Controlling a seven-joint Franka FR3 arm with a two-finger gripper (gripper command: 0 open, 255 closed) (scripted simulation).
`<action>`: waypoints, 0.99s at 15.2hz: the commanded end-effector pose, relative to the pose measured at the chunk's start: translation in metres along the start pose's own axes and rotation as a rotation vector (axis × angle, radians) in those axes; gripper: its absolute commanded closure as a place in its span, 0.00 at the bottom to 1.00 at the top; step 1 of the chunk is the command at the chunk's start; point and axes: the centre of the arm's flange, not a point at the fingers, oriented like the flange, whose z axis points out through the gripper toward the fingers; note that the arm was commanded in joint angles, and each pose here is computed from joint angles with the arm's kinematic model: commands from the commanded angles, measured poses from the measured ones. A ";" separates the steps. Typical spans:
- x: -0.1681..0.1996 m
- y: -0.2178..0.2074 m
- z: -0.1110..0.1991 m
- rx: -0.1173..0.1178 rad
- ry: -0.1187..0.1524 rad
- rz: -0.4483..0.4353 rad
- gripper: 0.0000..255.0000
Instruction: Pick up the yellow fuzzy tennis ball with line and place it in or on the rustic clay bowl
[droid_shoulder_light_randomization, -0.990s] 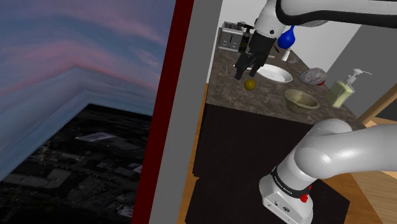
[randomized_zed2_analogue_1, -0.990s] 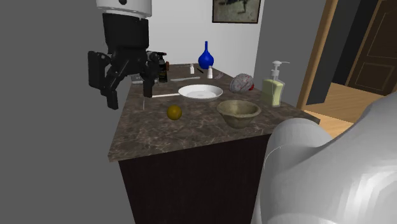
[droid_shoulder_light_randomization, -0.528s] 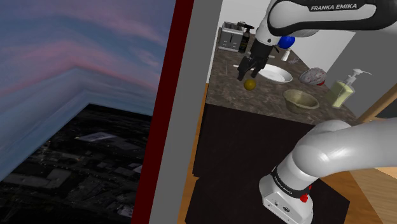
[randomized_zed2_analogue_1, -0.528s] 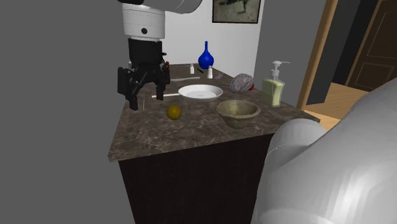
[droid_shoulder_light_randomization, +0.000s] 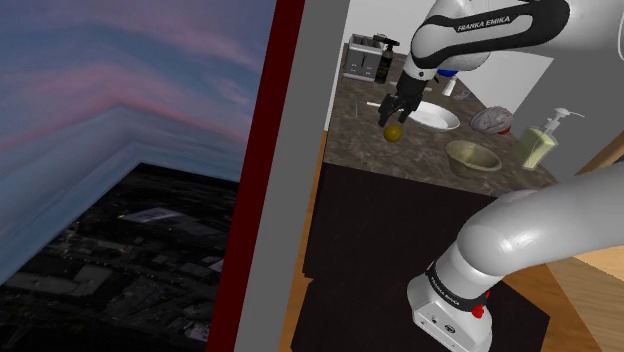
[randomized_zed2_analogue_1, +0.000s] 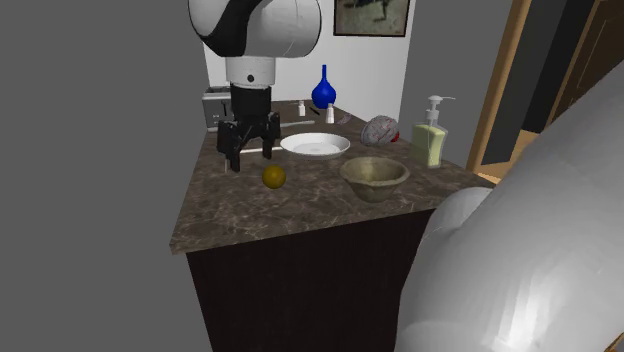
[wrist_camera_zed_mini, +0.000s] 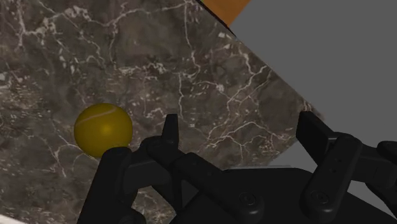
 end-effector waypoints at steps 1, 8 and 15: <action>0.010 0.021 0.010 -0.008 0.005 0.013 0.00; 0.040 0.096 0.046 -0.030 0.017 0.060 0.00; 0.055 0.139 0.081 -0.042 0.023 0.085 0.00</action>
